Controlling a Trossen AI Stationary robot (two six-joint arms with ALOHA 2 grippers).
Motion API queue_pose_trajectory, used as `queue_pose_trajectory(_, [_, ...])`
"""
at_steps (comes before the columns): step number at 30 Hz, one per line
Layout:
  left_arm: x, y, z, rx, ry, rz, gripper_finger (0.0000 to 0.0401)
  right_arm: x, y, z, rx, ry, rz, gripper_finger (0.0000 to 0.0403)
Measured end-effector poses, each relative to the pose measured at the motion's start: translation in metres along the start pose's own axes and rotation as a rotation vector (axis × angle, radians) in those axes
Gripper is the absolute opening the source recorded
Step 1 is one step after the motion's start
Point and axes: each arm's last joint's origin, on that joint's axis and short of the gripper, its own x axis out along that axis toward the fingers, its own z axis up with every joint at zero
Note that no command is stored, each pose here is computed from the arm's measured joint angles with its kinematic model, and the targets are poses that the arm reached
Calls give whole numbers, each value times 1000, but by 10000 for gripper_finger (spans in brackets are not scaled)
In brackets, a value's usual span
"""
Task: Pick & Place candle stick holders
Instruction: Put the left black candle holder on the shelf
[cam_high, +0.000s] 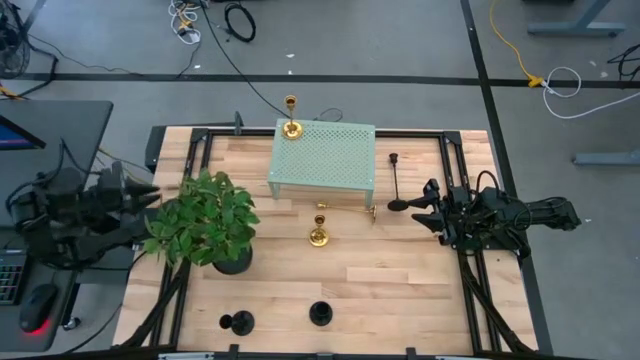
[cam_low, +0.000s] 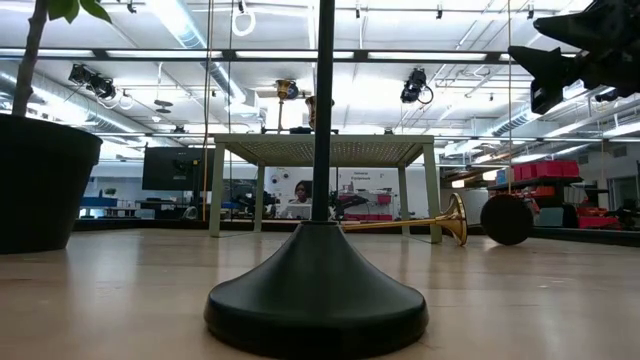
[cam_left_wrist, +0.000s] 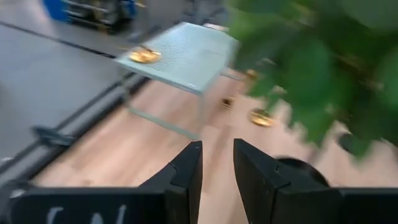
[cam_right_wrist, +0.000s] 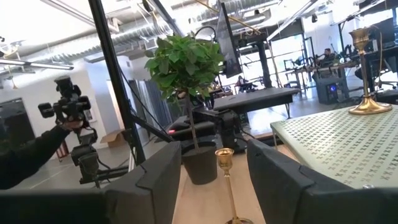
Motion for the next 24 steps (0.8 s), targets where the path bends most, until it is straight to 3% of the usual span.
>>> queue_pose_trajectory(6, [-7, -15, -14, 24, -10, -168, 92, 0, 0, 0, 2, 0, 0, 185])
queue_pose_trajectory(13, [-7, -39, -26, 33, -9, -248, 91, 0, 0, 0, 4, 0, 0, 185])
queue_pose_trajectory(24, [0, -68, -23, 97, -95, -397, 91, 0, 0, 0, 13, 0, 0, 185])
